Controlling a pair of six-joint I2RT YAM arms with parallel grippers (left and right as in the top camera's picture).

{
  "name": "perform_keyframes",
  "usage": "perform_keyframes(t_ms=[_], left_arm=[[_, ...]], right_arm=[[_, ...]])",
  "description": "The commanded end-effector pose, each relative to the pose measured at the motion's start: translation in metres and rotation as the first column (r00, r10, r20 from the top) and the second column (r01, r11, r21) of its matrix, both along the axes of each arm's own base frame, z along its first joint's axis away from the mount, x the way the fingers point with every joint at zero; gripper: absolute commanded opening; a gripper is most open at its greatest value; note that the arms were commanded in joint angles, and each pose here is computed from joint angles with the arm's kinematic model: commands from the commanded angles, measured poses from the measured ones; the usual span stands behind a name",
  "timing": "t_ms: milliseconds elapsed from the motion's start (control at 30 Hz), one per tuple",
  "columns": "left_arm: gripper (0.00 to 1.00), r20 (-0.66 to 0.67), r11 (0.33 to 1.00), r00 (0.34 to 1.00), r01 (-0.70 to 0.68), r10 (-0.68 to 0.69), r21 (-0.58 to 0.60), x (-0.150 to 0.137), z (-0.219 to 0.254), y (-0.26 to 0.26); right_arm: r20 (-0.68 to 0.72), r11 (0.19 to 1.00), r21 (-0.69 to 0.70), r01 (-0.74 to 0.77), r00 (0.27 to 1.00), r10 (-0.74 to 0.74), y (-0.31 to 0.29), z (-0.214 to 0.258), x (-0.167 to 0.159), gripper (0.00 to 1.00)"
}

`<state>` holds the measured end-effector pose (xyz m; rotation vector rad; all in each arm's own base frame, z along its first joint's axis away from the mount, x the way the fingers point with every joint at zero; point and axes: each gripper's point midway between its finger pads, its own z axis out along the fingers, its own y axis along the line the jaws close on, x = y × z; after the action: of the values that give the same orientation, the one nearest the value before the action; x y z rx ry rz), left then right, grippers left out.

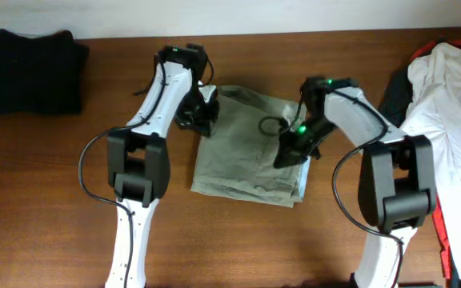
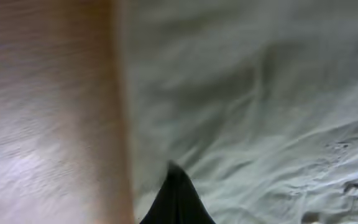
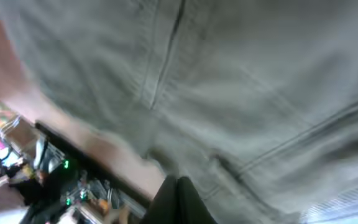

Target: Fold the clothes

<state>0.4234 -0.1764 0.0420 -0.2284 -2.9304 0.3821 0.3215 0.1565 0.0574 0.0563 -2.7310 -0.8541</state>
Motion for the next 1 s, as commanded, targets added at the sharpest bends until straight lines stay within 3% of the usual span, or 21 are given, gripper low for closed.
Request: perform_keyframes(t_ms=[0, 100, 200, 233, 333, 400, 433, 467, 500, 533, 567, 633, 733, 867, 933, 967], left_arm=[[0.01, 0.008, 0.981, 0.992, 0.122, -0.122, -0.149, -0.007, -0.016, -0.022], [0.01, -0.010, 0.991, 0.997, 0.073, -0.074, -0.108, -0.008, -0.046, -0.013], [0.01, -0.016, 0.985, 0.994, -0.105, 0.109, 0.139, -0.001, -0.068, 0.049], [0.01, -0.006, 0.981, 0.991, -0.130, 0.132, 0.143, 0.003, -0.065, 0.058], [0.01, 0.086, 0.972, 0.976, -0.208, 0.199, 0.110, 0.027, -0.025, 0.084], [0.03, 0.212, 0.964, 0.947, -0.259, 0.241, 0.059, 0.042, 0.043, 0.101], [0.20, 0.226, 0.965, 0.942, -0.261, 0.249, 0.027, 0.038, 0.063, 0.099], [0.34, 0.213, 0.966, 0.944, -0.257, 0.251, 0.000, 0.033, 0.069, 0.095], [0.68, 0.169, 0.976, 0.962, -0.203, 0.213, -0.073, 0.023, 0.074, 0.077], [0.80, 0.104, 0.977, 0.988, -0.097, 0.118, -0.191, 0.005, 0.072, 0.046], [0.99, 0.049, 0.977, 0.997, -0.057, 0.068, -0.203, -0.013, 0.057, 0.029], [0.99, 0.008, 0.974, 1.000, -0.026, 0.029, -0.223, -0.028, 0.034, 0.010], [0.99, -0.052, 0.929, 0.997, 0.032, -0.055, -0.370, -0.067, -0.014, -0.037], [0.95, -0.080, 0.931, 0.995, 0.025, -0.058, -0.365, -0.083, -0.037, -0.037], [0.65, -0.037, 0.928, 0.999, 0.008, -0.024, -0.372, -0.070, -0.042, -0.041], [0.60, 0.001, 0.924, 1.000, 0.022, -0.024, -0.382, -0.062, -0.042, -0.043]], right_arm=[[-0.104, 0.996, -0.033, 0.082, 0.991, -0.085, -0.006, -0.034, -0.029, 0.04], [-0.162, 0.981, -0.154, 0.116, 0.977, -0.141, -0.027, -0.062, -0.050, 0.04], [-0.163, 0.956, -0.252, 0.152, 0.967, -0.197, -0.043, -0.069, -0.050, 0.04], [-0.135, 0.917, -0.356, 0.181, 0.961, -0.242, -0.060, -0.076, -0.046, 0.04], [-0.038, 0.856, -0.458, 0.240, 0.957, -0.288, -0.090, -0.059, -0.012, 0.04], [0.097, 0.805, -0.524, 0.277, 0.959, -0.267, -0.116, 0.002, 0.036, 0.10], [0.163, 0.824, -0.491, 0.283, 0.959, -0.232, -0.114, 0.031, 0.056, 0.35], [0.205, 0.829, -0.474, 0.296, 0.953, -0.223, -0.113, 0.051, 0.067, 0.78], [0.268, 0.841, -0.451, 0.300, 0.944, -0.193, -0.112, 0.078, 0.080, 0.99], [0.307, 0.843, -0.437, 0.314, 0.933, -0.189, -0.114, 0.094, 0.087, 0.99], [0.331, 0.836, -0.426, 0.345, 0.920, -0.211, -0.123, 0.102, 0.093, 0.99], [0.325, 0.823, -0.429, 0.373, 0.914, -0.244, -0.138, 0.102, 0.092, 0.99], [0.314, 0.786, -0.430, 0.443, 0.890, -0.330, -0.178, 0.102, 0.089, 0.98], [0.311, 0.756, -0.432, 0.491, 0.868, -0.386, -0.204, 0.102, 0.086, 0.99], [0.312, 0.750, -0.432, 0.500, 0.863, -0.396, -0.209, 0.102, 0.086, 0.99], [0.311, 0.751, -0.432, 0.500, 0.864, -0.396, -0.208, 0.102, 0.086, 0.99]])
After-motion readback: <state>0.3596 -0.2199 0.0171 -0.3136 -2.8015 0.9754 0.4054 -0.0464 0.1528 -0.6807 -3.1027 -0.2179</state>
